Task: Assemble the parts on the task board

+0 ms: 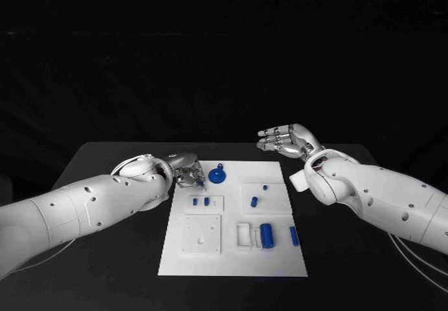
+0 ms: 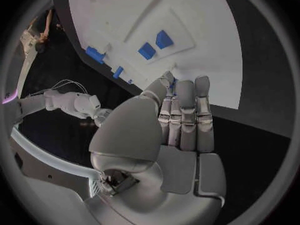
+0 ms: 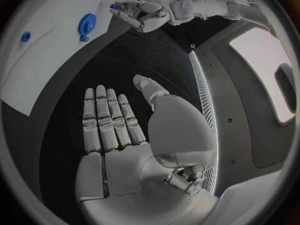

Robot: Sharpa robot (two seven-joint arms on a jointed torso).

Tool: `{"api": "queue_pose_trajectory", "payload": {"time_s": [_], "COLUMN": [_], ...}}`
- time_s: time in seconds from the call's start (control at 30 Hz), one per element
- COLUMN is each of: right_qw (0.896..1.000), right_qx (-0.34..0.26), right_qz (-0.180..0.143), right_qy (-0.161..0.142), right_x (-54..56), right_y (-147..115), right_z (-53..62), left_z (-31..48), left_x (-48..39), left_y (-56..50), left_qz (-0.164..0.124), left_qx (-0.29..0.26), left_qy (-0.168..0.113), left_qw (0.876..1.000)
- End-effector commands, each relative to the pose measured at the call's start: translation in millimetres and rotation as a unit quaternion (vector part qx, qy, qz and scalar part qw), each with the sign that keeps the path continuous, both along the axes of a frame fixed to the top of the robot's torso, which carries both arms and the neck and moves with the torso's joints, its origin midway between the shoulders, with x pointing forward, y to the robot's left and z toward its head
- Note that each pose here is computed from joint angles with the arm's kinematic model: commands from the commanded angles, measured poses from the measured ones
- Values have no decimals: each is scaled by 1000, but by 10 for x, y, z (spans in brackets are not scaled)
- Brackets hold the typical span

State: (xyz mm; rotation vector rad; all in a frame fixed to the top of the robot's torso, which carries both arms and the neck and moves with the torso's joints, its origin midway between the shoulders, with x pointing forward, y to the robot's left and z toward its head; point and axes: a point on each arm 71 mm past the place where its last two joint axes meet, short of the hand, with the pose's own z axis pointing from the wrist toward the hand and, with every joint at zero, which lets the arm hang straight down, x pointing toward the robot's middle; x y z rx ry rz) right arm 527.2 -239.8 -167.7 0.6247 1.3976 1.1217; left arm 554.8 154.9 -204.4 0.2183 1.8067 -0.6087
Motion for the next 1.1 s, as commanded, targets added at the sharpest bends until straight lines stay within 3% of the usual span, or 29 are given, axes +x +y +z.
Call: {"api": "queue_pose_trajectory", "payload": {"time_s": [0.03, 0.53, 1.1], "right_qw": [1000, 1000, 1000], "right_qx": [-3, -3, -3], "right_qz": [11, 11, 12], "right_qy": [-4, -4, -4], "right_x": [-5, -3, -4], "right_y": [21, 26, 31], "right_z": [5, 2, 2], "left_z": [-21, -119, -148], "left_x": [-9, -35, -34], "left_y": [-33, -61, -97], "left_qz": [-12, -18, -20], "left_qx": [10, 20, 24], "left_qy": [-3, 2, 1], "left_qw": [1000, 1000, 1000]}}
